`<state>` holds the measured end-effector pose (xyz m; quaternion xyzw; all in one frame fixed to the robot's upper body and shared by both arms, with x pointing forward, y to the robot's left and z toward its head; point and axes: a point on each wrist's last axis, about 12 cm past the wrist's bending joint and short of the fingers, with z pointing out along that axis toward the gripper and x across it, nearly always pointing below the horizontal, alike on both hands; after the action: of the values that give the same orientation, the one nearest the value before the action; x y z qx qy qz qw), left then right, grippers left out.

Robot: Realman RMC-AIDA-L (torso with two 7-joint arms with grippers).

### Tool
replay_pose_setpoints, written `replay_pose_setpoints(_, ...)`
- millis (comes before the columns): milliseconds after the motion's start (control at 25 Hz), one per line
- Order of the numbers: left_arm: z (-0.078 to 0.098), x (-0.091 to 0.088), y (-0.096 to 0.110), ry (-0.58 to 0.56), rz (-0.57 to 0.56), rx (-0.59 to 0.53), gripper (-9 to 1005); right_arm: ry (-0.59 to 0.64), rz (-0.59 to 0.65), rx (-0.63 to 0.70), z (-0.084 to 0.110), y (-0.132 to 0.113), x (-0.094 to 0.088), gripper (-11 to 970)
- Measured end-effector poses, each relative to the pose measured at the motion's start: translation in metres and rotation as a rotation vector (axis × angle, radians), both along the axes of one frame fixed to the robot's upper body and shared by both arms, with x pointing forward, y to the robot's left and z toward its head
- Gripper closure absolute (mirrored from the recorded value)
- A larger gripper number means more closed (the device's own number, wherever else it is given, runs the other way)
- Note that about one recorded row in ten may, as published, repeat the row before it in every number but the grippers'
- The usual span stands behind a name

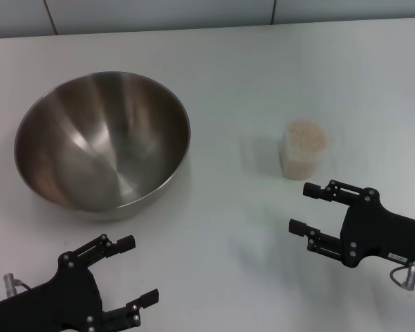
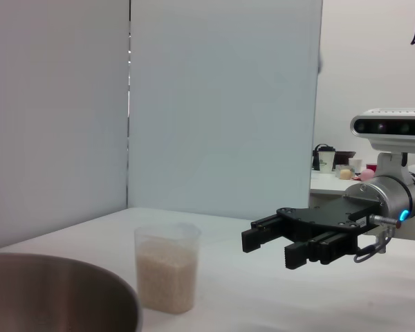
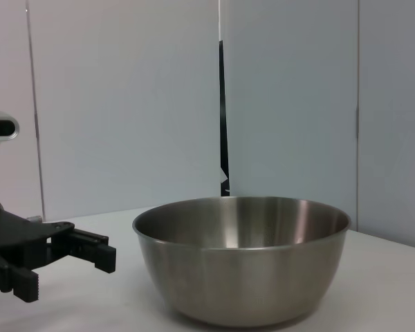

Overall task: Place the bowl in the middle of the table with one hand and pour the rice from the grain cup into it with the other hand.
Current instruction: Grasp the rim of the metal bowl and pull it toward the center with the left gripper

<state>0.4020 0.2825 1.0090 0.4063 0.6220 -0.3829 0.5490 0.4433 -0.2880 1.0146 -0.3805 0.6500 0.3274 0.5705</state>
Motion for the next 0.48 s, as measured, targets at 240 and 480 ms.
replay_pose_setpoints(240, 0.0003, 0.0003, -0.0004, -0.001, -0.003, -0.002, 167, 0.002, -0.002, -0.001, -0.0003, -0.0011, -0.0011, 325)
replay_pose_setpoints(480, 0.0006, 0.0001, -0.001, -0.001, -0.009, -0.005, 167, 0.002, -0.002, -0.002, -0.0002, -0.0015, -0.0011, 324)
